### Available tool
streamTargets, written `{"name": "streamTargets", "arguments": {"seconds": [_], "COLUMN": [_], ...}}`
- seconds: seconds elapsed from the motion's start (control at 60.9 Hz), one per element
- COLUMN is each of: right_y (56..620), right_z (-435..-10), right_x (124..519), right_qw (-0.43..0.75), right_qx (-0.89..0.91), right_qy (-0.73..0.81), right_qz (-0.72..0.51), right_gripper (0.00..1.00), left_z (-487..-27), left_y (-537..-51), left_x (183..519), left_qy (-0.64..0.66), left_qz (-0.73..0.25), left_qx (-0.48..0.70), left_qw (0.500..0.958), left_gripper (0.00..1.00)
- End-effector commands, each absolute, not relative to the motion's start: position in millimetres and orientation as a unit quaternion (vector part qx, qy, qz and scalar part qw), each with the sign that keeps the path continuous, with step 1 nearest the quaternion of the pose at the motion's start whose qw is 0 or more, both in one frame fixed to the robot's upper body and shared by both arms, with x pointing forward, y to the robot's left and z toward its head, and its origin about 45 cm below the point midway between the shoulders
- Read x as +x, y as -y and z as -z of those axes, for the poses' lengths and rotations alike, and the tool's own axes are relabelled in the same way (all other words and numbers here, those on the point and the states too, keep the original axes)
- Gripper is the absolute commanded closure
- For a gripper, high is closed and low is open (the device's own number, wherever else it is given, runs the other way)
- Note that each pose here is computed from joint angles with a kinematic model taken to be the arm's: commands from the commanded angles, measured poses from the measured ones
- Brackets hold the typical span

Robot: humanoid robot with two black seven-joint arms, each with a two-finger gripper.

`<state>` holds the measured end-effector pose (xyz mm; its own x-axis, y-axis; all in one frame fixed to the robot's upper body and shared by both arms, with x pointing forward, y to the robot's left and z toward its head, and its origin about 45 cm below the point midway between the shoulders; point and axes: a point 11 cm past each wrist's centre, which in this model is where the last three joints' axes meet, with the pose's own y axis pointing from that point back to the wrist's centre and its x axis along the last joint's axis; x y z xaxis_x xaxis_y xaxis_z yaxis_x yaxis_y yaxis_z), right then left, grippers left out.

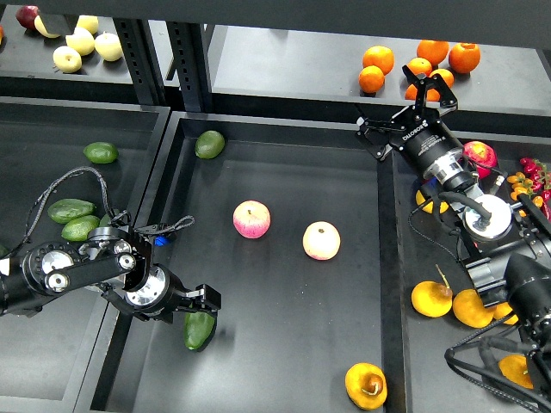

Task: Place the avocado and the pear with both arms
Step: 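Close the left gripper around the dark green avocado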

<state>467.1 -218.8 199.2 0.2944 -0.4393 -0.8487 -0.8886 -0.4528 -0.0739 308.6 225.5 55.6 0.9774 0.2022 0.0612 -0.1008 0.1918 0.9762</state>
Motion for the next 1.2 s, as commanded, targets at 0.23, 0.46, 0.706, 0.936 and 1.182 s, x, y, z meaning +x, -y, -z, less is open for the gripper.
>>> {"name": "streamTargets", "arguments": {"seconds": [0.23, 0.46, 0.706, 0.936, 1.182], "right_y": [219, 219, 219, 219, 219], "right_z": [-199, -200, -200, -200, -199], "right_x": [467, 467, 467, 467, 467], "right_qw": [0.282, 0.282, 0.282, 0.282, 0.282], "right_qx": [-0.753, -0.754, -0.754, -0.754, -0.753], "right_qy": [-0.441, -0.44, -0.44, -0.44, -0.441], "right_qz": [-0.398, -0.398, -0.398, -0.398, -0.398], "right_gripper": [0.01, 0.01, 0.0, 0.0, 0.01], "left_z": [-45, -39, -35, -31, -25], "left_y": [-220, -218, -215, -215, -216], "left_x": [303, 303, 304, 304, 297], "left_qy": [-0.052, -0.057, -0.062, -0.069, -0.079], "left_qz": [-0.096, -0.099, -0.103, -0.108, -0.106], "left_qx": [0.628, 0.631, 0.631, 0.632, 0.631], "left_qw": [0.77, 0.768, 0.766, 0.764, 0.765], "left_gripper": [0.05, 0.05, 0.05, 0.14, 0.26]}}
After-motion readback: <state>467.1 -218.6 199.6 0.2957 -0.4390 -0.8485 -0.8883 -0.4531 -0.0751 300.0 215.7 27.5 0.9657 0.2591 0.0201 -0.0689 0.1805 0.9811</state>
